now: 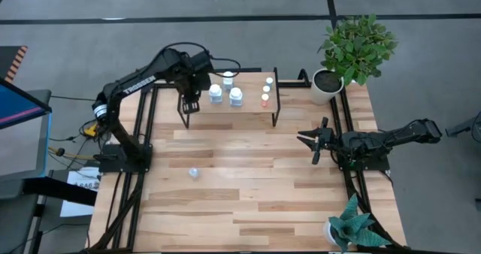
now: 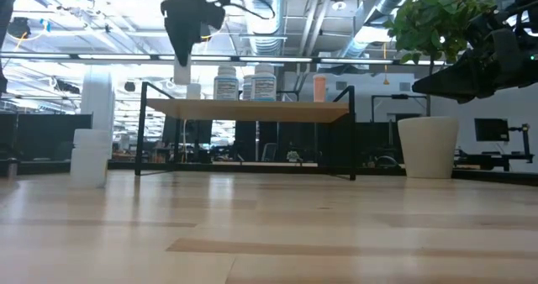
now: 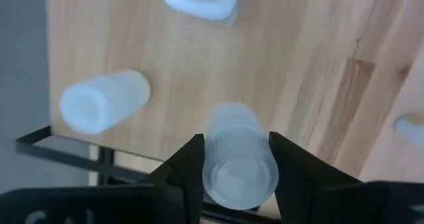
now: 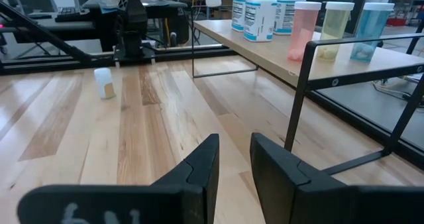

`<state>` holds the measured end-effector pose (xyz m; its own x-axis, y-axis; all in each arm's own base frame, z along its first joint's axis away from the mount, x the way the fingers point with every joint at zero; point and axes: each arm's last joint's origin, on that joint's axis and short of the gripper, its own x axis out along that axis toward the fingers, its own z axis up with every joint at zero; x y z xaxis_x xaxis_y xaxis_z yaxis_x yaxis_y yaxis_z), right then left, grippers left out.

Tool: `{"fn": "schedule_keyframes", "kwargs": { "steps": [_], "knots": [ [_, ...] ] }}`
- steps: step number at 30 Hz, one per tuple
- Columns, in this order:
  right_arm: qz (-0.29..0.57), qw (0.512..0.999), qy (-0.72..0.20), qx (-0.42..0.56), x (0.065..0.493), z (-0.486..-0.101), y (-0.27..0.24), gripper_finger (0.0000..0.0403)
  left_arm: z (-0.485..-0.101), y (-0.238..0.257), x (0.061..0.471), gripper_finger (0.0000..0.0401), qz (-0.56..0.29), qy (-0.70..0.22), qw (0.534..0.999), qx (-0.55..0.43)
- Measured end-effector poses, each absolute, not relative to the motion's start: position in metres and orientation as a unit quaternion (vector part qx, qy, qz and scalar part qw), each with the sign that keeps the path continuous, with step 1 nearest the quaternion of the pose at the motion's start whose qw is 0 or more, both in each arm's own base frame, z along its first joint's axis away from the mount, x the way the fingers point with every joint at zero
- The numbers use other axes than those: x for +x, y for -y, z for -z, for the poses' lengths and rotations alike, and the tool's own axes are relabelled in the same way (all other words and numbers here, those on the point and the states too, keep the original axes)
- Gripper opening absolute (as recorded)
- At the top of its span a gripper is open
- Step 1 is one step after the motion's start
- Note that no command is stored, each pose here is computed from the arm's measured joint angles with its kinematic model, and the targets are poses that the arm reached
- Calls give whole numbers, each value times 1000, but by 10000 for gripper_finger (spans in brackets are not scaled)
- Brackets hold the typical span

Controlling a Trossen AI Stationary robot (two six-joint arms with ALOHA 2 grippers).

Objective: Pick and place medicine bottles onto shelf by color
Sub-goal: Put the right transparent pill bottle on the shelf, then put the transparent pill bottle on the shelf

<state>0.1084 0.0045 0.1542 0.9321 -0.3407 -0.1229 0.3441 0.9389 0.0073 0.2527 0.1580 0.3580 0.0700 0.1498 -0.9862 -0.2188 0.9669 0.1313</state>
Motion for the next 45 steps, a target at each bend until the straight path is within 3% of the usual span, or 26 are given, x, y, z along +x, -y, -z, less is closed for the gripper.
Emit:
{"fn": "schedule_keyframes", "kwargs": {
  "steps": [15, 29, 45],
  "knots": [
    [174, 983, -60, 14, 108, -154, -4, 108, -337, -183, 261, 123, -81, -662, 743, -56],
    [174, 983, -60, 15, 108, -154, -4, 108, -330, -188, 268, 179, -87, -664, 741, -50],
    [174, 983, -60, 15, 108, -154, -4, 108, -391, -148, 274, 183, -133, -616, 776, -38]
  ]
}}
